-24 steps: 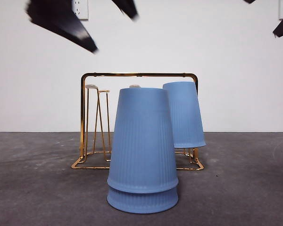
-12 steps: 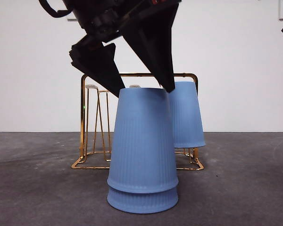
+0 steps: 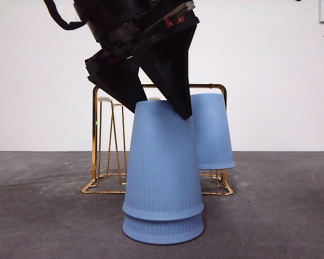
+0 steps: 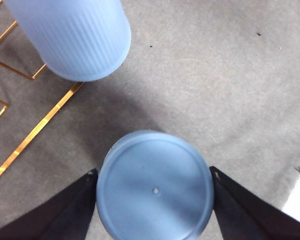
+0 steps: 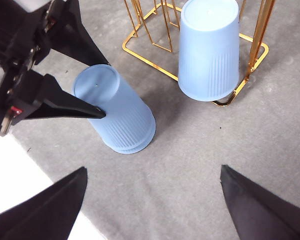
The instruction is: Pick the top cup and place it on cupholder, pick up the mid cup and place it on cupholder, last pick the bottom cup and place it on cupholder.
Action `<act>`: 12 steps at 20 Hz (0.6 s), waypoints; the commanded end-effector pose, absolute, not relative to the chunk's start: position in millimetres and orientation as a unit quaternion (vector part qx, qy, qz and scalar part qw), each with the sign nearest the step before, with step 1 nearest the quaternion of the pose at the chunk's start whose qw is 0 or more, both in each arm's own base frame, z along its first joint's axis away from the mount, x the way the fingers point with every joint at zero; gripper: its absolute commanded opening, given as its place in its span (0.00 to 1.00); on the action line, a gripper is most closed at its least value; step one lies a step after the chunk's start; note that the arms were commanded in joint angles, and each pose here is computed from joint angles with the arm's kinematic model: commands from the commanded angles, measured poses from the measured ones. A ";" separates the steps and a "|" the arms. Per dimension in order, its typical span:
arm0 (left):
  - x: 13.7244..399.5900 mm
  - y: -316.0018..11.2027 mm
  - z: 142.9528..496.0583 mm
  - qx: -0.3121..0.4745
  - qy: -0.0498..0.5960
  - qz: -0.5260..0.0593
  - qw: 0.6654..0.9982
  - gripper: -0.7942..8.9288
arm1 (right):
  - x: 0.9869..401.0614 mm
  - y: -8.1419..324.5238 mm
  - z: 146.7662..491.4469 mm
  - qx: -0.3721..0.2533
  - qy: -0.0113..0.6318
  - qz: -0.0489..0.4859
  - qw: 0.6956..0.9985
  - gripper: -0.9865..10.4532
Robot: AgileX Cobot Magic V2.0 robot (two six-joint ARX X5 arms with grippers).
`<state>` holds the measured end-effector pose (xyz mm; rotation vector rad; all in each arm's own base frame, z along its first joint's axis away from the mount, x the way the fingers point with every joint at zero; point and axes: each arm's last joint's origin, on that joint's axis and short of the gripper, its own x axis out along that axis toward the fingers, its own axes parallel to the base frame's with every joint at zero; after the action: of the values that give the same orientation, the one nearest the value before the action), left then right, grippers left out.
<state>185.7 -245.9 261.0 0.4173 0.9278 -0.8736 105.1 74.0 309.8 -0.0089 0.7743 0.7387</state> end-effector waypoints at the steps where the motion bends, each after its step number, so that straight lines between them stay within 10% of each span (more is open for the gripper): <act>1: 186.4 -252.4 261.6 0.199 0.426 -0.410 0.781 0.39 | 105.0 75.1 311.1 -0.001 0.368 0.354 0.860 0.46; 12: 184.7 -250.0 267.1 0.202 0.436 -0.407 0.777 0.33 | 105.0 75.1 311.1 -0.004 0.367 0.355 0.860 0.46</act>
<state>184.7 -244.6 264.5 0.4312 0.9508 -0.8700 105.1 74.0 309.8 -0.0094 0.7741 0.7385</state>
